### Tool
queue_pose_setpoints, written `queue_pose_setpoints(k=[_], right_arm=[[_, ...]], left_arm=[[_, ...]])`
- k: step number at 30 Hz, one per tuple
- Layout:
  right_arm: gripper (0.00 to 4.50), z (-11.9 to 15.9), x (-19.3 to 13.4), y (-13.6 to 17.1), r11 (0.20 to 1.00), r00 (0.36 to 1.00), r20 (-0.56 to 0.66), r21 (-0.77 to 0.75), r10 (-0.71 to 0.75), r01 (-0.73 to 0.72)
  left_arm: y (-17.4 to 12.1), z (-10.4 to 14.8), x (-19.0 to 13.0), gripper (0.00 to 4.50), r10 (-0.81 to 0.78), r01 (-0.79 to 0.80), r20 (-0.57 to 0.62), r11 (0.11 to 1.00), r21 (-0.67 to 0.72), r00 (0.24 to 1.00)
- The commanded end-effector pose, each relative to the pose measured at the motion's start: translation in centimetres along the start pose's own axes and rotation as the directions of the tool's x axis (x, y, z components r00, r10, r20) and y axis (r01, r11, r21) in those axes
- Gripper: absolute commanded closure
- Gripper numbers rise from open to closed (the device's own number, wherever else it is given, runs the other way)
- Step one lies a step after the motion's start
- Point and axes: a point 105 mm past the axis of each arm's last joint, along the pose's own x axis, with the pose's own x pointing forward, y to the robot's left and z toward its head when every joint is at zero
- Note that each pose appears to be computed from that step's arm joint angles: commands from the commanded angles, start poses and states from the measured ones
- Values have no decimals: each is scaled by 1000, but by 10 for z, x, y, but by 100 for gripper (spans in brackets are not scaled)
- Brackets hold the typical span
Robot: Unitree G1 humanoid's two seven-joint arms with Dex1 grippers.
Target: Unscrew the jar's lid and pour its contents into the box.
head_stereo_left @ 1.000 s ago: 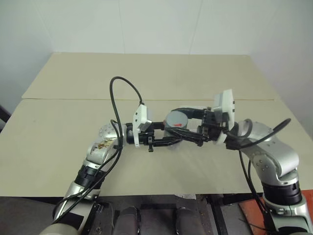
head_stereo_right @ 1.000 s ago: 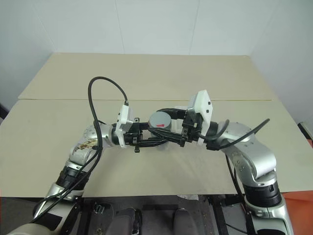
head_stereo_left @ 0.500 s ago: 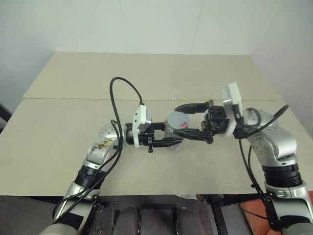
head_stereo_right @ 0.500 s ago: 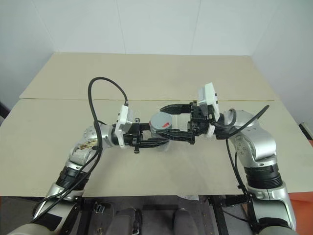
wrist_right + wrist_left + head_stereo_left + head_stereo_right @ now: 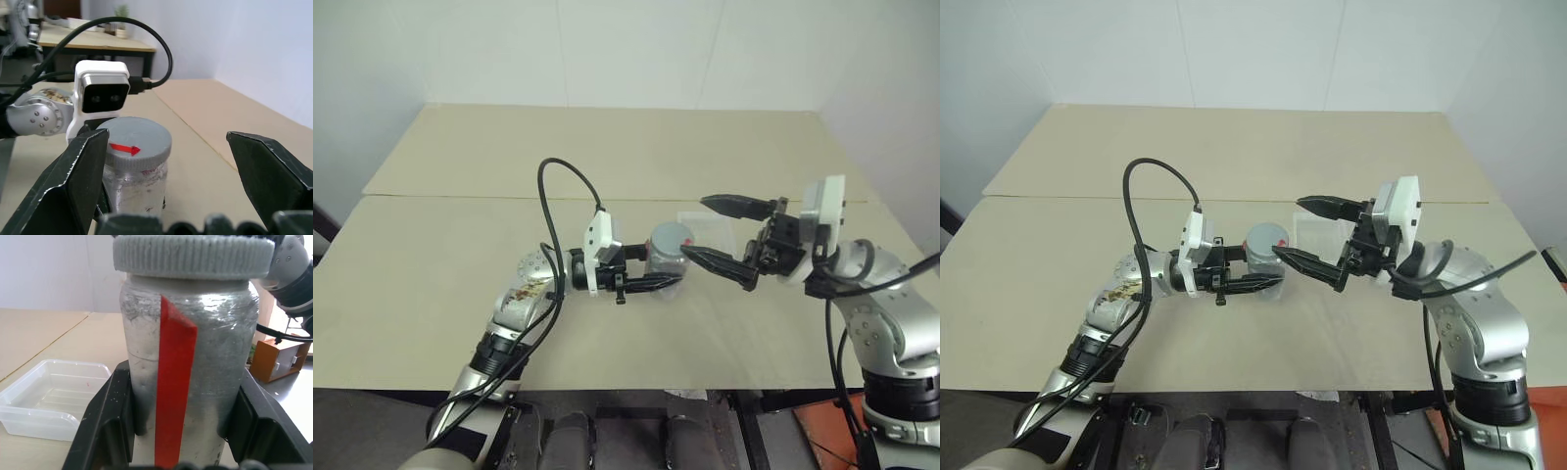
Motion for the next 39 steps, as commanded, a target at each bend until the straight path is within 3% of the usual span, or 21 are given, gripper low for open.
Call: queue_pose_setpoints(k=[1,11,18,39], right_arm=[[5,16,5,6,999,999,36,-51,-9,11],[5,9,26,14,998,1000,5,-66,2,-2],[5,3,31,1,995,997,-27,-76,-72,69],[5,1,-6,-4,988,986,-91,-84,-140,133]], left_arm=[[1,8,6,244,-15,14,13,999,49,1000],[3,6,11,244,-5,5,6,998,66,1000],[0,6,9,244,-9,8,7,997,71,1000],[4,3,6,244,-6,5,18,998,62,1000]])
